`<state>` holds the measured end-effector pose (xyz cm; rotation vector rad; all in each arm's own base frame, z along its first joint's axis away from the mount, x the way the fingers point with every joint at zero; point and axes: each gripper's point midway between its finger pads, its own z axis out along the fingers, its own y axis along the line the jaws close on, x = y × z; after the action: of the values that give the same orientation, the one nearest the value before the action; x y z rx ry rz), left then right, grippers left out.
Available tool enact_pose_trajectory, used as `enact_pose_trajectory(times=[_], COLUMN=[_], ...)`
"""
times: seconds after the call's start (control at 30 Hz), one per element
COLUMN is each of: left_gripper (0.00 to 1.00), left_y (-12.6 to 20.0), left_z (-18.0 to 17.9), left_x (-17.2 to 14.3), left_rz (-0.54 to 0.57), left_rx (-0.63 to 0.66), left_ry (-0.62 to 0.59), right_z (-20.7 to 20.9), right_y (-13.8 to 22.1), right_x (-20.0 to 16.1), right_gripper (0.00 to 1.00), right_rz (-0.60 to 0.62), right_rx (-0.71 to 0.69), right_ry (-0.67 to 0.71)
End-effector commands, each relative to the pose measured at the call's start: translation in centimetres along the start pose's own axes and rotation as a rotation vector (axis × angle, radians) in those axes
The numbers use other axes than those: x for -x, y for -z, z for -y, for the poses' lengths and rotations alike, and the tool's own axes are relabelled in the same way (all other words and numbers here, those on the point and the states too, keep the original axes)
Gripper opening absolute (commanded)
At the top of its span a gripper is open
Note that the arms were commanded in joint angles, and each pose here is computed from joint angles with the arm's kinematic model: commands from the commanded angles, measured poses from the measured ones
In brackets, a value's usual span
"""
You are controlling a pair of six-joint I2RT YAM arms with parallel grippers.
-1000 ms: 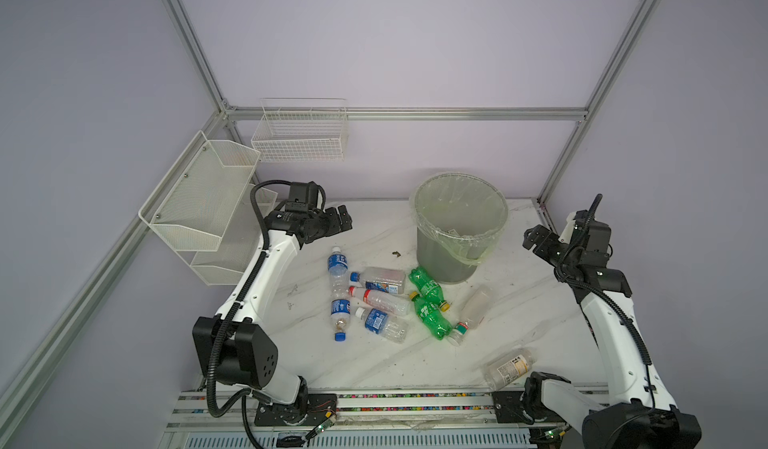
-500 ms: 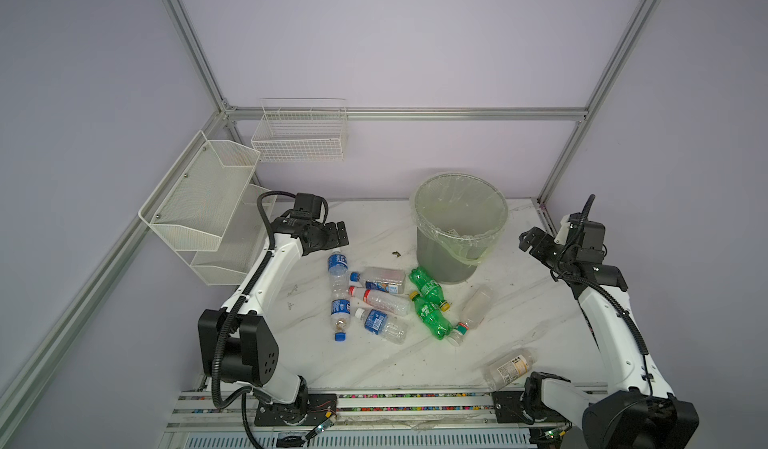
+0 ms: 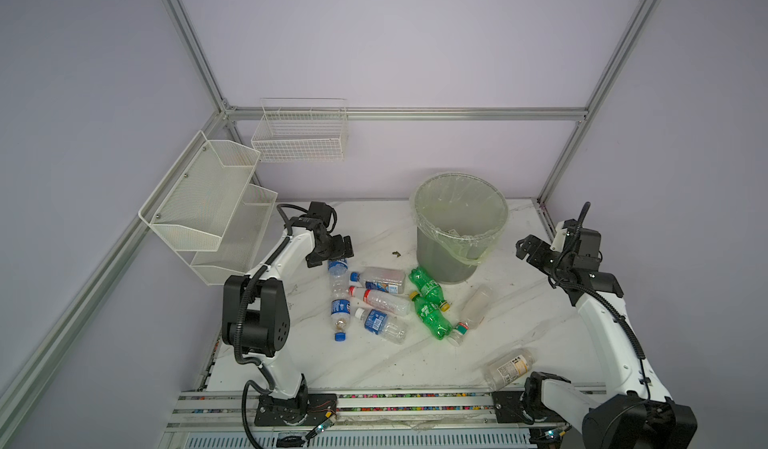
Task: Throw the plastic bottles in the bin
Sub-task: Pick up the plastic bottle from the middle-left of the table.
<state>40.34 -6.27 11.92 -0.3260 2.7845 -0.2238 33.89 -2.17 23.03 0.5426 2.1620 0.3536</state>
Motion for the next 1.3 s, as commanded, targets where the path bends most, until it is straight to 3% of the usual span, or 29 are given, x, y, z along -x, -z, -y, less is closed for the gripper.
enact_pose_trajectory(times=[0.0, 0.5, 0.97, 1.27], left_gripper=[1.0, 0.99, 0.89, 0.76], left_y=[-0.9, -3.8, -6.3, -6.5], left_z=[-0.8, -2.6, -2.4, -2.6], left_x=[-0.7, -1.8, -2.5, -2.6], left_rz=[-0.023, -0.064, -0.091, -0.084], left_rx=[0.025, 0.111, 0.144, 0.153], left_ry=[0.031, 0.034, -0.004, -0.017], right_z=[-0.1, -0.5, -0.6, -0.5], right_y=[0.8, 1.1, 1.0, 1.2], right_x=[1.1, 1.4, 1.5, 1.5], right_gripper=[0.97, 0.97, 0.97, 0.97], right_rz=[0.059, 0.084, 0.092, 0.1], right_rx=[0.002, 0.025, 0.033, 0.03], right_ry=[0.03, 0.024, 0.012, 0.009])
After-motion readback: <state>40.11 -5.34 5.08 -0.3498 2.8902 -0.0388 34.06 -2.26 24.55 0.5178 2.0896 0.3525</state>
